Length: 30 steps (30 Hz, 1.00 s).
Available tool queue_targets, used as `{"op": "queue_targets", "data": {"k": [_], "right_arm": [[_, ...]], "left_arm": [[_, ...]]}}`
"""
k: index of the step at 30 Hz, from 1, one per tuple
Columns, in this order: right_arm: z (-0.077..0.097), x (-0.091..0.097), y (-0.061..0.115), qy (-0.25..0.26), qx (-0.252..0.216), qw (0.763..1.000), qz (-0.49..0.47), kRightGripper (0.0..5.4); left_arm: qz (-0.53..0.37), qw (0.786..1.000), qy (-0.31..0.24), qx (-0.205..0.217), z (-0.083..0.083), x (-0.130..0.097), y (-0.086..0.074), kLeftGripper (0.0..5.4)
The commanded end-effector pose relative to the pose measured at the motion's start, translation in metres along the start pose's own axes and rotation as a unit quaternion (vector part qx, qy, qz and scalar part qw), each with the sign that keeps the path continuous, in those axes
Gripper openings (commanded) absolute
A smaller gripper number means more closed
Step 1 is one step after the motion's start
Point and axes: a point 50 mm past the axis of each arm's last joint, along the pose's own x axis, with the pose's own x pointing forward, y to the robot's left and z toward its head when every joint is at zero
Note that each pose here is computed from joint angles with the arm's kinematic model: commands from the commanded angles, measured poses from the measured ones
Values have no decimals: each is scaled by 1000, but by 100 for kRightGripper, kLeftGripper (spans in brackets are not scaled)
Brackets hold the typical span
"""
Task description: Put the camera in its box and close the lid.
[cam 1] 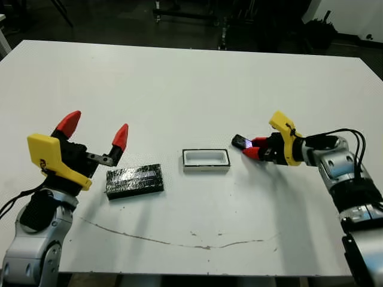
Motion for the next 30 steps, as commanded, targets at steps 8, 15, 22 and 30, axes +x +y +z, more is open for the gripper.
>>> {"op": "queue_targets", "data": {"k": [8,15,22,30], "right_arm": [[43,-19,-10,-80,-37,996,-3,167],[74,-17,5,-150,-23,986,65,167],[81,1,25,-166,4,979,121,167],[84,20,41,-141,-7,979,147,167]], "left_arm": [[-6,1000,12,1,-3,0,0,540],[-3,1000,13,6,-4,-1,-2,540],[-1,1000,15,10,-4,-3,-4,540],[0,1000,18,4,-5,-4,-5,540]]}}
